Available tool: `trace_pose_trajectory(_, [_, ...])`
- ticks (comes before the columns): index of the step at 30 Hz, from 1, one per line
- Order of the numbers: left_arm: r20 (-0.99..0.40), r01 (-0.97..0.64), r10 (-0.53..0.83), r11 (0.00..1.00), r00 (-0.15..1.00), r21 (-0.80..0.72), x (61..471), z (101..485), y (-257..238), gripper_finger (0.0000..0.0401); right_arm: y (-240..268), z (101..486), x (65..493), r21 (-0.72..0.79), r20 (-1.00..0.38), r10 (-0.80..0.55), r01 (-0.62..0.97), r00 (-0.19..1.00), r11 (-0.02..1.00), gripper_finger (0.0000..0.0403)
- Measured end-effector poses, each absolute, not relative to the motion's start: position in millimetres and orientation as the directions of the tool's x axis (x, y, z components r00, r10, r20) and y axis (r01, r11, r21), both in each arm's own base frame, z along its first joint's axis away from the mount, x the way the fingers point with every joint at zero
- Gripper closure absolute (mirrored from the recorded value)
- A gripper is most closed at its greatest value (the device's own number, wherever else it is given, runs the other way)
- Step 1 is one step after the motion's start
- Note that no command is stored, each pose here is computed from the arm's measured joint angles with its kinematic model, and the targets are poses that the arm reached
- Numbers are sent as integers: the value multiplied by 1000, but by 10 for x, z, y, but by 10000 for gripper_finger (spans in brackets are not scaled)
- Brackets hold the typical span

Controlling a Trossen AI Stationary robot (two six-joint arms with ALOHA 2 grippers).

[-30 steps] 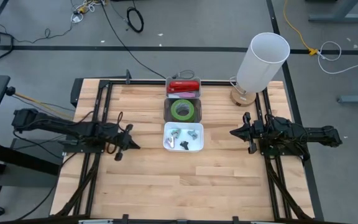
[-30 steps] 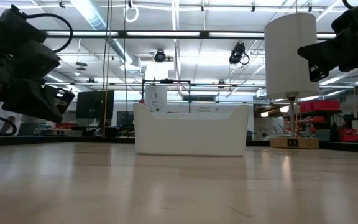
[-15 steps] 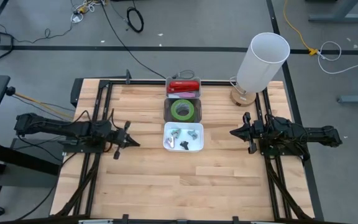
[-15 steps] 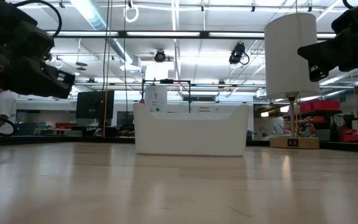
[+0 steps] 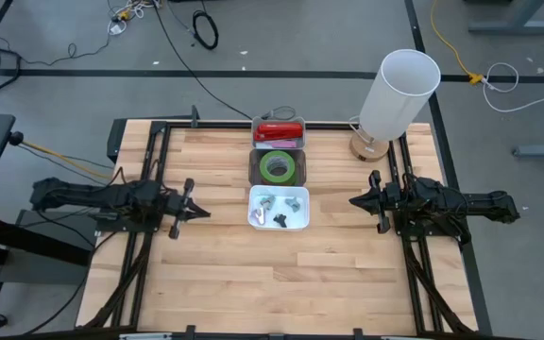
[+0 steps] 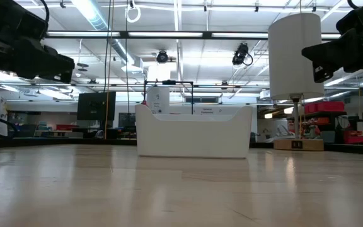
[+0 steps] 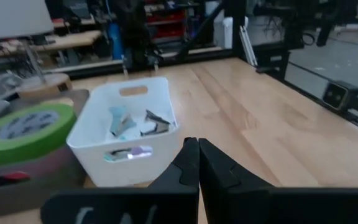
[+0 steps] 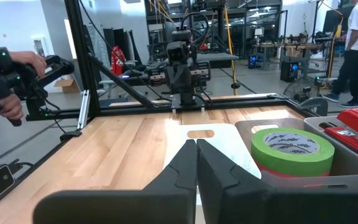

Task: Pick and place Stapler, Stapler remover, tape
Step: Return to Home Position

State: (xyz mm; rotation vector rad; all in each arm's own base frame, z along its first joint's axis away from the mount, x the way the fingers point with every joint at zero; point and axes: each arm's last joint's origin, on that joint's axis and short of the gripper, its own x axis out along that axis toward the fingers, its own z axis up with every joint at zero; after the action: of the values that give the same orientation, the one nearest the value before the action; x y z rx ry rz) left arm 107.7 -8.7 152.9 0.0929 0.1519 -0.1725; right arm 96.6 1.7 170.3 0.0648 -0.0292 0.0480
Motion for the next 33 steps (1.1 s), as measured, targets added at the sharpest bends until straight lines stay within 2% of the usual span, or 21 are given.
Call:
trace_pose_trajectory(6, [-107, 119, -109, 988, 988, 93, 1046, 1572, -69, 401, 17, 1703, 966, 64, 31, 47, -49, 998, 997, 389])
trace_pose_trajectory(24, [11, 78, -80, 992, 997, 98, 974, 1665, -56, 401, 17, 1703, 966, 64, 31, 47, -49, 998, 997, 389])
trace_pose_trajectory(33, [15, 50, -51, 994, 999, 97, 972, 1667, -33, 401, 17, 1703, 966, 64, 31, 47, -49, 998, 997, 389])
